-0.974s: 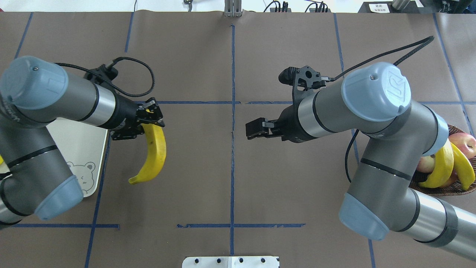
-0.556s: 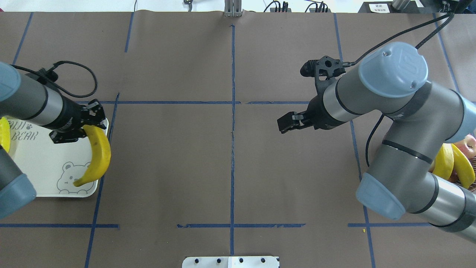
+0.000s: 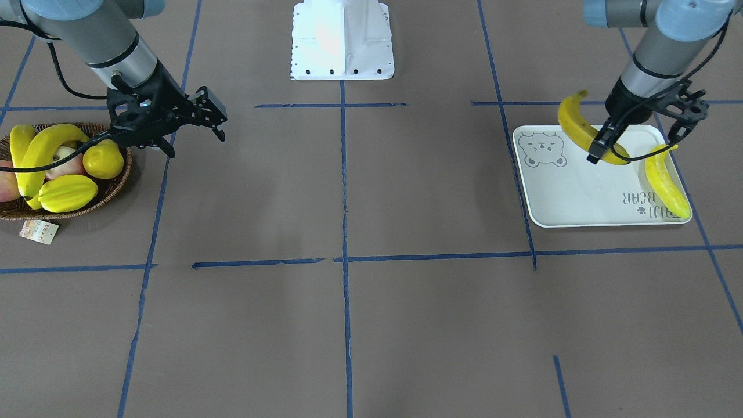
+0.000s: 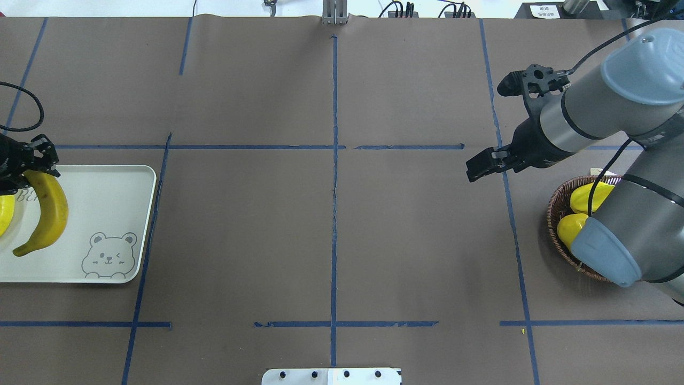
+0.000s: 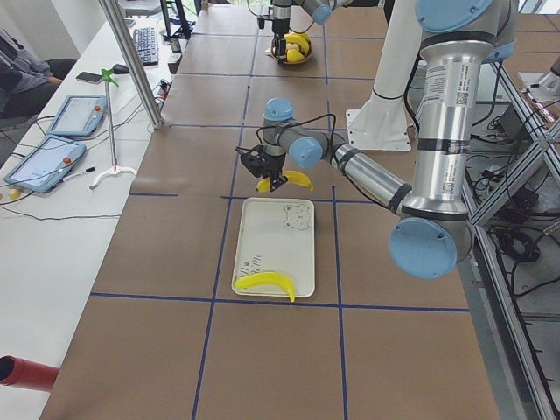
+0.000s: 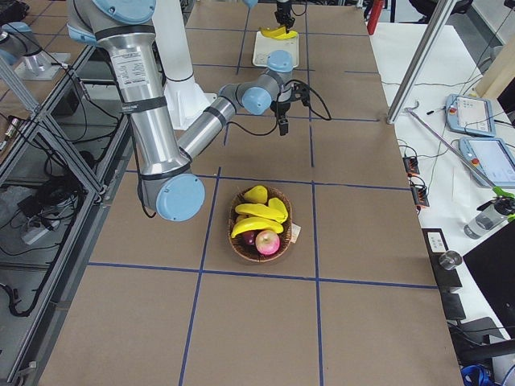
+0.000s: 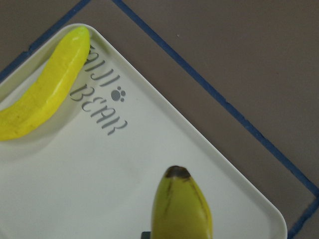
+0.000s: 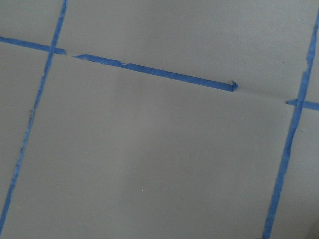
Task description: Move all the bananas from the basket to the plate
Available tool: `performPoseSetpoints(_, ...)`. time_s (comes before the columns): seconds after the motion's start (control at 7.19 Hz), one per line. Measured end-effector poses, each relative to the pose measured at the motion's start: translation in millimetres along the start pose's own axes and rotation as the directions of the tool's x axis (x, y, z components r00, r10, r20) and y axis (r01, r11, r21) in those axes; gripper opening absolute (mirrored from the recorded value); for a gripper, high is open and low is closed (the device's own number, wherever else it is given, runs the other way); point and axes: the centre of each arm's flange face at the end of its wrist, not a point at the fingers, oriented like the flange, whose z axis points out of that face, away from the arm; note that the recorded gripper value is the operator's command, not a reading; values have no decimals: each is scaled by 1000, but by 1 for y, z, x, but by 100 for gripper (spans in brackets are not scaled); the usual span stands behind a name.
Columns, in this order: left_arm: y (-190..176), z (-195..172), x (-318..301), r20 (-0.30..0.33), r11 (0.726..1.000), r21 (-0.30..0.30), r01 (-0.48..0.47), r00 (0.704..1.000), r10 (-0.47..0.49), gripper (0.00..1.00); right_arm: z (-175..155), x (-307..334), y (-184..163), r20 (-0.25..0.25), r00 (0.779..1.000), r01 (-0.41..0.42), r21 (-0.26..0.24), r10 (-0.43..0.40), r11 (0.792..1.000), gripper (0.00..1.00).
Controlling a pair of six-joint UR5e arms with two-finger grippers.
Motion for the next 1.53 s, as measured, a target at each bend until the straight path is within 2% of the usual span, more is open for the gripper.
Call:
performPoseSetpoints(0.28,-41,39,-41,-27,1000,-7,-29,999,29,6,-5,14,5,-11,1000,16,1,-16,1000,100)
performPoseSetpoints(0.56,-68,79,-76,-29,998,-17,-60,998,60,32,-6,15,6,-11,1000,18,4,-18,1000,100)
performPoseSetpoints(0.7,-77,96,-88,-35,997,-16,-70,997,69,49,-8,15,6,-10,1000,18,7,-18,1000,100)
performPoseSetpoints(0.83,-82,106,-96,-43,997,-15,-81,996,81,99,-11,14,6,-7,1000,20,11,-19,1000,100)
performPoseSetpoints(1.25,-81,103,-91,-87,993,-13,-115,990,114,100,-15,16,7,-7,1000,18,17,-18,1000,100)
performPoseSetpoints(1.39,-80,91,-87,-111,991,-27,-130,986,126,100,-17,22,9,-10,1000,11,16,-10,1000,100)
performPoseSetpoints(1.53,-80,65,-77,-163,988,-59,-145,977,134,100,-19,31,12,-17,1000,-1,12,1,1000,100)
